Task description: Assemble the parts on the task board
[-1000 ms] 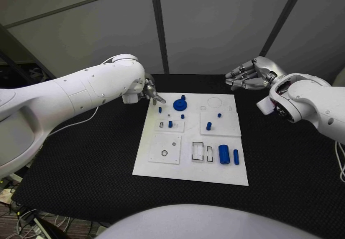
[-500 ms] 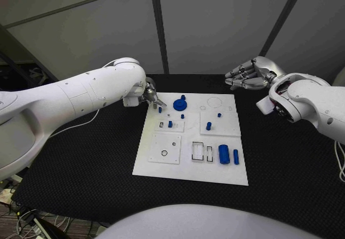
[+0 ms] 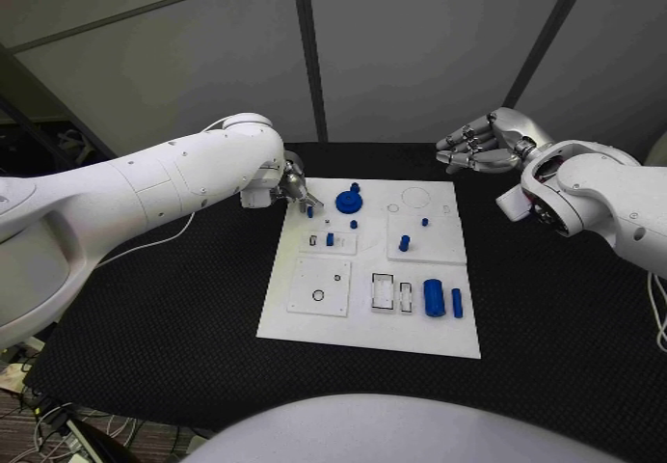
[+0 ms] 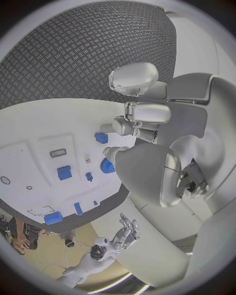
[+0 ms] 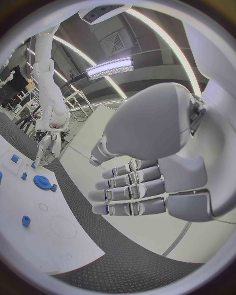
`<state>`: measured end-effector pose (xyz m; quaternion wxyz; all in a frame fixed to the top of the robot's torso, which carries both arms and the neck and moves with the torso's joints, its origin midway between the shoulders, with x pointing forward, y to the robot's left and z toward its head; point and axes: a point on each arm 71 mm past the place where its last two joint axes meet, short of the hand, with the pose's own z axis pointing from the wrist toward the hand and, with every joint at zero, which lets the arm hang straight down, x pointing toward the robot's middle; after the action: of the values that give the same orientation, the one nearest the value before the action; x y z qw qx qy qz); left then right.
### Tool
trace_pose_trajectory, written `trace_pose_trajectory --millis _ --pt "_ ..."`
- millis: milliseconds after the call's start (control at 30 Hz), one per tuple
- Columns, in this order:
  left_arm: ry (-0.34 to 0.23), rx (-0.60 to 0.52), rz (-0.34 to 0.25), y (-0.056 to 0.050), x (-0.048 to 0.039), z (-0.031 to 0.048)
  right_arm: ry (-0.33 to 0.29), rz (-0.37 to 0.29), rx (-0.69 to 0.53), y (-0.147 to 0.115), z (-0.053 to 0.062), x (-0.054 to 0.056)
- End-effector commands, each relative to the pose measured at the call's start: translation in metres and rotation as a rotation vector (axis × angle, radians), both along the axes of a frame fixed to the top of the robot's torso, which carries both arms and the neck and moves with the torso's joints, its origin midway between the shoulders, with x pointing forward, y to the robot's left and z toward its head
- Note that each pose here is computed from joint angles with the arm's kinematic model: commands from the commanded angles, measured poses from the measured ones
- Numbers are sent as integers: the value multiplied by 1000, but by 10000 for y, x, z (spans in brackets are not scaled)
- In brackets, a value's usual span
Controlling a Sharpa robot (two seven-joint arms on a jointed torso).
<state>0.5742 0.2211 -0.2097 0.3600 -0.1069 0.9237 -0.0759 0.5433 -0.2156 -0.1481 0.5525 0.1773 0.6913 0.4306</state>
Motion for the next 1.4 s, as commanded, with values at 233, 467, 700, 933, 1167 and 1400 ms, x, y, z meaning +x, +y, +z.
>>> trace_pose_trajectory --millis 233,467,700,933,1167,1400 --pt "9 -11 -8 -14 -4 1 -2 5 0 9 12 2" --pt "16 -21 -8 -22 -8 -3 -1 7 -1 12 11 3" --pt "30 -33 -12 -33 -17 -8 0 8 -1 15 9 4" --pt "29 -51 -4 -28 -19 -6 2 7 -2 15 8 4" --pt "18 -81 14 -7 -30 6 2 6 -2 11 8 5" --pt "-4 -118 35 48 -87 42 2 4 -2 -1 8 6"
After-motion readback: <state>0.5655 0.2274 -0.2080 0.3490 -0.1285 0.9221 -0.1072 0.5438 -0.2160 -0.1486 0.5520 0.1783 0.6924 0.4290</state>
